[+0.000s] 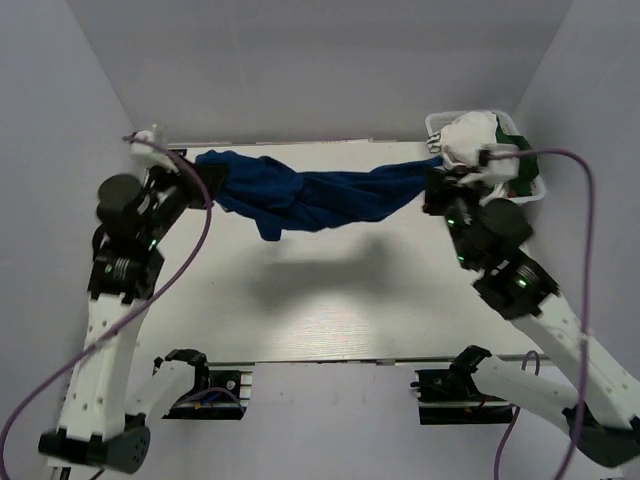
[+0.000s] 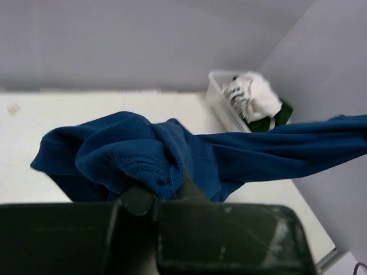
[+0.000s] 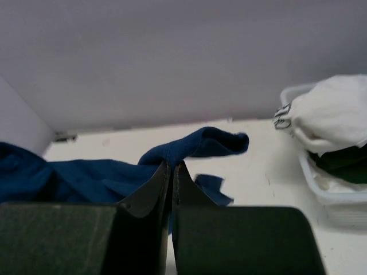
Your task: Fold and stack the t-shirts
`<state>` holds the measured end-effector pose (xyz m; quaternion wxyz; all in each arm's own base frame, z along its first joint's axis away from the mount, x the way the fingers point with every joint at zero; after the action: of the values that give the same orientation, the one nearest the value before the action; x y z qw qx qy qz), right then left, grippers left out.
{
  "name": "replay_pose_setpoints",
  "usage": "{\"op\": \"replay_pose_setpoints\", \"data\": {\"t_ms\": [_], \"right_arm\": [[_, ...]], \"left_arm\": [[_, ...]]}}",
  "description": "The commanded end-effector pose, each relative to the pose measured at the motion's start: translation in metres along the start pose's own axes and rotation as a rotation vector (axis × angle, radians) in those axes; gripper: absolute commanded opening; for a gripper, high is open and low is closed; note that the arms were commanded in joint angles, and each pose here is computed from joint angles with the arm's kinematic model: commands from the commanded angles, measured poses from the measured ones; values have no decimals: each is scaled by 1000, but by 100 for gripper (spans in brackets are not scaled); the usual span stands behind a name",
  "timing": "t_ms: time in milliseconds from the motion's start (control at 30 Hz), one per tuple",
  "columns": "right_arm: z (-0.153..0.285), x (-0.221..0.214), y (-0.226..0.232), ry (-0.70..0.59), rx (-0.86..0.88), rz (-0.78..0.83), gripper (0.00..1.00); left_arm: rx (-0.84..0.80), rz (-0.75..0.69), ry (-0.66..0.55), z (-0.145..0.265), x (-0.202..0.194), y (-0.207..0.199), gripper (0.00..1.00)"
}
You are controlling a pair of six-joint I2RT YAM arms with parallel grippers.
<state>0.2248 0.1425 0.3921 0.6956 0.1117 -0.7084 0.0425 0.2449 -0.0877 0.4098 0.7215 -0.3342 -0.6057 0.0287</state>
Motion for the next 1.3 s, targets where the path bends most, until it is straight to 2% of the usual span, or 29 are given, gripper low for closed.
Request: {"op": "replay_pose_setpoints", "data": {"t_ms": [0, 33, 167, 200, 300, 367, 433, 533, 567, 600, 633, 667, 700, 767, 867, 900, 1033, 1133, 1200, 1267], "right_arm": [[40, 43, -27, -126, -62, -73, 0], [54, 61, -32, -179, -45, -106, 0], [75, 82, -48, -243, -83, -128, 0], [72, 78, -49, -219, -111, -116, 0], [57, 57, -56, -119, -264, -89, 0], [41, 32, -58, -31, -381, -50, 0], [12, -14, -47, 109, -407, 41, 0], [-23, -104, -37, 354, -394, 113, 0], [-31, -117, -38, 398, -383, 103, 0], [-50, -154, -37, 508, -386, 110, 0], [-54, -162, -39, 538, -395, 122, 0], [-62, -163, -46, 551, -427, 114, 30], [-70, -179, -43, 630, -445, 128, 45], [-70, -183, -45, 697, -485, 136, 60], [-63, -189, -43, 728, -469, 123, 70], [-54, -187, -45, 724, -454, 109, 90], [-19, -209, -42, 784, -343, 26, 90], [2, -222, -31, 811, -216, -83, 90], [15, -224, -10, 851, -10, -144, 90], [32, -236, -4, 889, 73, -120, 90]], "left_arm": [[-49, -43, -227, 64, 37, -37, 0], [-78, -34, -269, 84, 38, -46, 0], [-87, -14, -327, 113, 36, -53, 0], [-83, -5, -342, 117, 37, -53, 0], [8, 74, -266, 97, 15, -30, 4], [111, 144, -188, 76, -8, -6, 9], [236, 205, -95, 51, -33, 23, 13], [524, 277, 78, 23, -95, 84, 43], [594, 308, 132, 21, -110, 96, 85], [663, 318, 175, 20, -125, 108, 100], [691, 321, 213, 18, -132, 113, 100], [745, 332, 254, 14, -144, 123, 100], [761, 333, 276, 14, -148, 125, 100], [756, 337, 284, 11, -152, 128, 100], [708, 352, 318, 10, -167, 127, 100], [674, 349, 314, 9, -168, 125, 100], [495, 407, 421, 8, -200, 119, 100], [328, 445, 488, 0, -213, 106, 94], [323, 463, 560, -3, -226, 106, 93], [376, 455, 599, 0, -235, 111, 90]]}}
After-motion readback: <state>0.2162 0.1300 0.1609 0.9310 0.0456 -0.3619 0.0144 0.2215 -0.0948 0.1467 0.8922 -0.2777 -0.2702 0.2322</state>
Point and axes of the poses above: each gripper's point midway between its finger pads, its own z axis back along the fingers, its own y axis along the line the jaws close on, x = y × z, the point moved 7 cm from there along z, back along the fingers, and after that the axes turned 7 degrees about z, right-handed, at the moved point
